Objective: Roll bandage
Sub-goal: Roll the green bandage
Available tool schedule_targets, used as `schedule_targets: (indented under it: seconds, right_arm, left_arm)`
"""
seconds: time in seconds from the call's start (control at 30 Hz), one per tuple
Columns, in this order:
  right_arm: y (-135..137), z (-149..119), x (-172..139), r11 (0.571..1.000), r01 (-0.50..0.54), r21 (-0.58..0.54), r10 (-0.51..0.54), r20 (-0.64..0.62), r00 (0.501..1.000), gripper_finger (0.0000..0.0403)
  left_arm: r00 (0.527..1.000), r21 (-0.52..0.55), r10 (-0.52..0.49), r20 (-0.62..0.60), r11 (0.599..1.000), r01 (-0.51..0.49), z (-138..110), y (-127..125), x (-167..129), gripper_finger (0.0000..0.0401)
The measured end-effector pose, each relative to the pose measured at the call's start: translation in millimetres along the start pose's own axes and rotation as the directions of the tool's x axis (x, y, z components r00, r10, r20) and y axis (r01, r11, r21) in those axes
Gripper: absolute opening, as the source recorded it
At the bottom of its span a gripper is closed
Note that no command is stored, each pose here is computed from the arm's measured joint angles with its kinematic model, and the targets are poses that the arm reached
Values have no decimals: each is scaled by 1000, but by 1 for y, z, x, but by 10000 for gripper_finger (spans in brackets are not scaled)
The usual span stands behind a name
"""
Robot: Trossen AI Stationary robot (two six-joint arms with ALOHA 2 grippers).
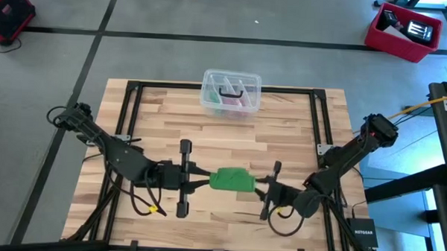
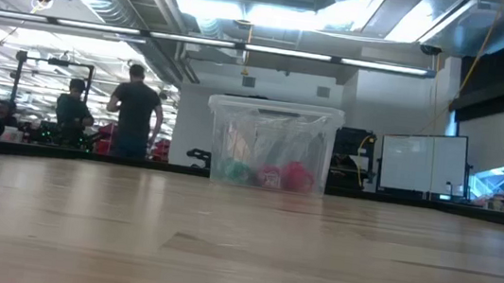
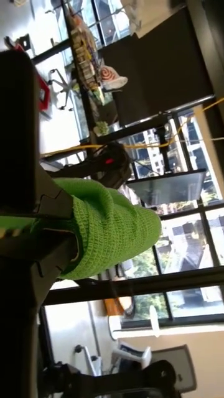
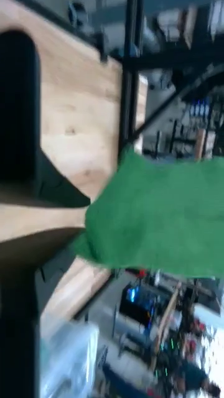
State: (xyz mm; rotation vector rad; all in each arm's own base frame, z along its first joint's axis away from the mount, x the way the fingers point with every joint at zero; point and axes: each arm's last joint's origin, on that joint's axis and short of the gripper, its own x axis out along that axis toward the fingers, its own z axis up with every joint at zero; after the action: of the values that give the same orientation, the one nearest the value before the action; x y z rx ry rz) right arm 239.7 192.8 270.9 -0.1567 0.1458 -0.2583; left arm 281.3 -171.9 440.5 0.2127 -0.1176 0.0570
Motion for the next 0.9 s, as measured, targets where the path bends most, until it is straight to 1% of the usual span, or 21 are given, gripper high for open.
schedule_targets:
  seconds: [0.1,0.2,0.27,0.33,0.37,0.43,0.5,0.53,0.7,0.8,0.9]
  right_arm:
    - [-9,12,-15,999,42,7,-43,19,999,118]
    - [-17,22,-34,998,61,-8,-61,33,998,169]
    - [-21,31,-45,999,21,38,-23,60,998,195]
    - [-20,38,-50,994,-71,83,63,96,993,213]
    - [-18,40,-50,988,-128,86,117,118,986,219]
    - [-11,42,-45,980,-189,71,175,167,970,224]
    - [-4,43,-33,979,-200,30,188,229,955,223]
    - [-1,43,-26,982,-188,0,182,259,949,221]
    - [2,48,1,995,-71,-70,93,389,917,202]
    - [-2,56,19,996,5,-91,33,408,913,192]
    - [-11,68,36,995,65,-79,-26,424,905,184]
  left_arm:
    - [1000,19,16,-20,1000,-15,-2,0,0,17]
    - [996,37,75,-38,997,-74,-2,2,0,17]
    - [994,33,104,-41,994,-103,-3,5,1,17]
    - [992,8,125,-36,992,-124,-3,9,4,17]
    - [991,-6,132,-35,991,-133,-3,11,5,17]
    - [988,-35,152,-39,988,-154,-5,15,10,17]
    - [985,-62,170,-37,983,-172,-8,19,14,17]
    - [984,-70,171,-41,982,-174,-10,20,16,17]
    - [983,-98,180,-48,978,-184,-14,23,22,17]
    - [984,-108,175,-44,978,-179,-13,22,21,17]
    - [985,-107,165,-44,980,-169,-13,20,20,17]
